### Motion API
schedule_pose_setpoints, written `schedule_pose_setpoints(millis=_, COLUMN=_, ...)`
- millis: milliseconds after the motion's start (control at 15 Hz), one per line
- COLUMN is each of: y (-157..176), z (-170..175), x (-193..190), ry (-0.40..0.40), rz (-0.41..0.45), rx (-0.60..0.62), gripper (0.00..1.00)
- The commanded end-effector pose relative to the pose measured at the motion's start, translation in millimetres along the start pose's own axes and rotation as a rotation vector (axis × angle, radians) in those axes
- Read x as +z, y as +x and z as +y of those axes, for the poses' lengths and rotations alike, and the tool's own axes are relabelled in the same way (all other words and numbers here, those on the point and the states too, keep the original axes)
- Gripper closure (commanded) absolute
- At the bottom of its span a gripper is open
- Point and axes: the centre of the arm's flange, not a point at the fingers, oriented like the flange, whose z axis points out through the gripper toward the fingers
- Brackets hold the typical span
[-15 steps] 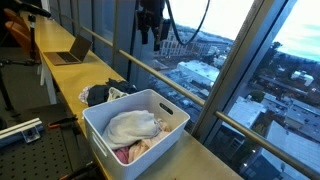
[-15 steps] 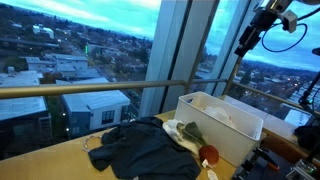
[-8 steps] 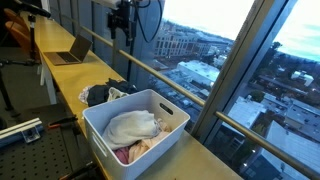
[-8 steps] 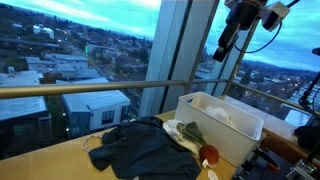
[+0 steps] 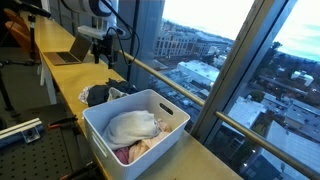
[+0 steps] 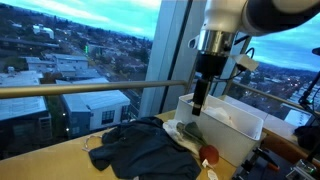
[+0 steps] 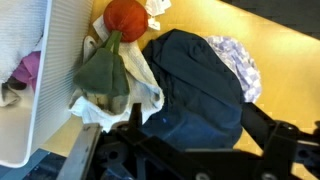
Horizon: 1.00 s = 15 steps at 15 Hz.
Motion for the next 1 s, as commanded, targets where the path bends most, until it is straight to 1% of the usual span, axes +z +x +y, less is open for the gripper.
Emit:
schedule_pose_setpoints(millis=0, y=40.9, z=7.8, x=51.4, ry=-0.079, rz=-0.059, rx=-0.033, gripper=0.00)
schedule_pose_setpoints(millis=267, y=81.5, z=39.3, x=97.8, ry=-0.239, rz=-0.087, rx=-0.080, gripper=0.00)
schedule_pose_setpoints(millis=400, y=97.9, z=52.5, x=113.0, ry=-0.271, rz=-0.084, rx=-0.081, gripper=0.00)
schedule_pose_setpoints(millis=600, y=114.9, z=59.2, x=132.7, ry=-0.267, rz=-0.087, rx=-0.071, gripper=0.00)
schedule_pose_setpoints(millis=933, y=123.1, z=47.9, x=156.7, ry=-0.233, rz=-0.097, rx=-0.071, gripper=0.00)
